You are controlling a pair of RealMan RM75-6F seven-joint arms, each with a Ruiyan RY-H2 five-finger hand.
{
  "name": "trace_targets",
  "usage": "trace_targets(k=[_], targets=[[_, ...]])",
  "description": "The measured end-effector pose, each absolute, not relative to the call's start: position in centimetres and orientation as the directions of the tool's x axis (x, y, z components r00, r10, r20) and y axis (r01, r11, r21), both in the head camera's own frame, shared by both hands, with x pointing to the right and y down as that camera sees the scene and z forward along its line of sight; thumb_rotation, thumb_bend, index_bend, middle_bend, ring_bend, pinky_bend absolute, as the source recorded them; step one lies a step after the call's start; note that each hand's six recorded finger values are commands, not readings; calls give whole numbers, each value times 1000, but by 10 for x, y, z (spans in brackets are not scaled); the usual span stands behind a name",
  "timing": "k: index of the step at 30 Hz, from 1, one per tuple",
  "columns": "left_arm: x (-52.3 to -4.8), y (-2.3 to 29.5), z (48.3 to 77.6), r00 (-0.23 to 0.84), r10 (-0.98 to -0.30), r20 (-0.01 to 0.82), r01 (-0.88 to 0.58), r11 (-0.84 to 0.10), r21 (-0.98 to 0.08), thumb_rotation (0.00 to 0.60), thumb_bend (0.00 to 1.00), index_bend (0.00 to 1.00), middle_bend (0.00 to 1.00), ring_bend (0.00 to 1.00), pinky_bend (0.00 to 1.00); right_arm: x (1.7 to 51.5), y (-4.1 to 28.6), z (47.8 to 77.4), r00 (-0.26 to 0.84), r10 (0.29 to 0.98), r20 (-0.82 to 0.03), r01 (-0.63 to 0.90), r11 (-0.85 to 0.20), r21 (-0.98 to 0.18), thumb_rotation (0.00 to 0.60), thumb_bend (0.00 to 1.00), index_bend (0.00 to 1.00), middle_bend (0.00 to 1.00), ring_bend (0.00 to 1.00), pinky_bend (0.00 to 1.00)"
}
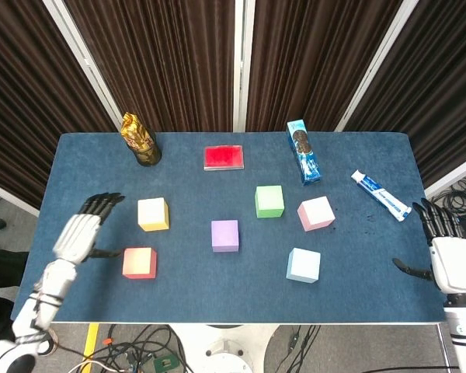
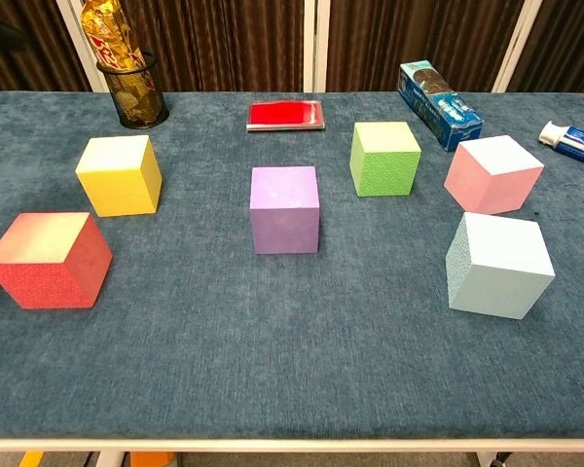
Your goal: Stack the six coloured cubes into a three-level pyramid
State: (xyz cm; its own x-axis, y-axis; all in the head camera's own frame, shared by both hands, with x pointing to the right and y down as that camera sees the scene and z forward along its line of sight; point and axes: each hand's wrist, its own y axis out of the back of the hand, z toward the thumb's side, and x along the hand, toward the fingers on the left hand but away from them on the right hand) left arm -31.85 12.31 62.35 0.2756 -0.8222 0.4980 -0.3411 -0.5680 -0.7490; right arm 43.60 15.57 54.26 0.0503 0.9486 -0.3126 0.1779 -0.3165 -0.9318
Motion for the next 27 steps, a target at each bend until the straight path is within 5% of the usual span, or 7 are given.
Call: trace_targets(k=[16,27], targets=[[-287,92,708,199,-778,595,-307,-626,-716,600,137,90,76,0,43,416,131,543,90,943,-320,136,-330,-934,600,0,0,0,0,0],[-286,82,725,192,-763,617,-334,-642,-690,600,176,96,273,0,44,418,132,553,81,936,-342,131,-350,-928,600,0,0,0,0,0]])
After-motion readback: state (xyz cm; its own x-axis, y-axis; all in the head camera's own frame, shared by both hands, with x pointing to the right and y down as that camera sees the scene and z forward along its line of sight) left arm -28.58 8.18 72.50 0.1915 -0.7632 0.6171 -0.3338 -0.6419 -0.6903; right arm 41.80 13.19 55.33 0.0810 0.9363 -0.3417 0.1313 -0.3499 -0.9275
